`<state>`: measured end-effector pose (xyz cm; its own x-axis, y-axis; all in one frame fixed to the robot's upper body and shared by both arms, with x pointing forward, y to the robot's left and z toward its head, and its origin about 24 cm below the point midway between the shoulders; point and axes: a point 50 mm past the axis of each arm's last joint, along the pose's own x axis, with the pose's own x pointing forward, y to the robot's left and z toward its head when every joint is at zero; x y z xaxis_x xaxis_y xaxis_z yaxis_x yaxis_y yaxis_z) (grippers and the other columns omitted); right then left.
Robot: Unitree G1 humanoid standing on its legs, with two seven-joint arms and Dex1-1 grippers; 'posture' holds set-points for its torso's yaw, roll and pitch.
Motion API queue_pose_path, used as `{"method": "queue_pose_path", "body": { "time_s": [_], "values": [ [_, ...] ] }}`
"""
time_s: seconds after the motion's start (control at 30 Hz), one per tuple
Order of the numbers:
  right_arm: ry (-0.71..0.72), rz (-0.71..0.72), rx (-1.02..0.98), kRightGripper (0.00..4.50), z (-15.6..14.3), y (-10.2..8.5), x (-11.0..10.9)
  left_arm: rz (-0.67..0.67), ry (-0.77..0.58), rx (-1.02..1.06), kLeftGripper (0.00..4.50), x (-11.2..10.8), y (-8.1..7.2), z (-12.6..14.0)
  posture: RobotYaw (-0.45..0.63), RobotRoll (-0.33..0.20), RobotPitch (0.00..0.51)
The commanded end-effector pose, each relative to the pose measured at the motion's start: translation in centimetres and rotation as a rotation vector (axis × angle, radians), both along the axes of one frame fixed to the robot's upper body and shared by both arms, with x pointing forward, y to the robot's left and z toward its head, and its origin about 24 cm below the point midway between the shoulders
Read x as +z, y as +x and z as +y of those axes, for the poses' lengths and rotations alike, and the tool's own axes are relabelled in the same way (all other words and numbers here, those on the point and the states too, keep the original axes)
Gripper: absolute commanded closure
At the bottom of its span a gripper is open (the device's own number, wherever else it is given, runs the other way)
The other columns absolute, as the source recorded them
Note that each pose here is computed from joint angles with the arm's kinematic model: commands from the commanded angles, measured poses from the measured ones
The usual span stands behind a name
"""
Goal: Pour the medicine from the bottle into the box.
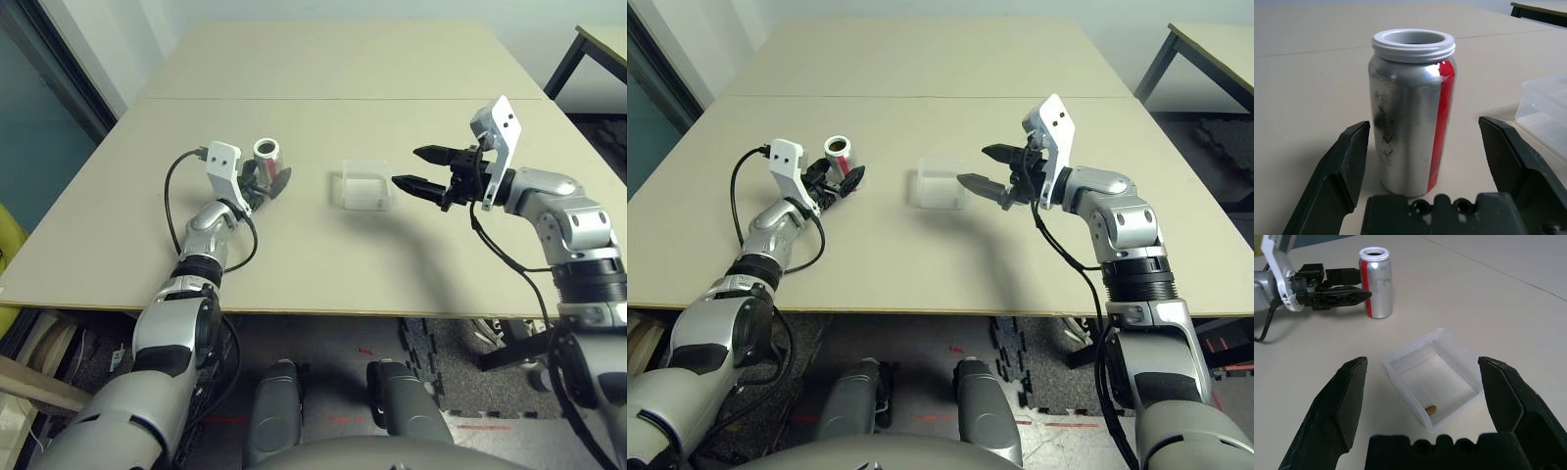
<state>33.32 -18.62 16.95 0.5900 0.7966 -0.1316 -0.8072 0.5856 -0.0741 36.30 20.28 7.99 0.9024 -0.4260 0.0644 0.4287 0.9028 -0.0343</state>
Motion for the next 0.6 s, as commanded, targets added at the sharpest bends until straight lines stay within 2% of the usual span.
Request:
{"method": "queue_pose_path", "body": {
  "time_s": [0.03,0.23,0.4,0.6],
  "values": [
    [0.014,0.008,-0.004,0.0,0.0,-0.1,-0.3,0.007,-0.014,0.014,0.04,-0.4,-0.9,0.5,-0.03,0.0,0.102],
    [0.032,0.028,0.008,0.0,0.5,-0.2,-1.0,0.005,0.005,0.06,0.04,-0.4,-2.9,2.2,0.0,0.0,0.115],
    [0.028,0.053,-0.014,0.0,0.0,-0.4,-1.9,-0.009,0.028,0.087,0.04,1.0,-4.4,4.0,0.01,0.0,0.125],
    [0.043,0.027,-0.217,0.0,-2.0,0.5,-3.1,-0.024,0.057,0.216,0.04,2.7,-6.2,7.5,0.02,0.0,0.129]
  ]
}}
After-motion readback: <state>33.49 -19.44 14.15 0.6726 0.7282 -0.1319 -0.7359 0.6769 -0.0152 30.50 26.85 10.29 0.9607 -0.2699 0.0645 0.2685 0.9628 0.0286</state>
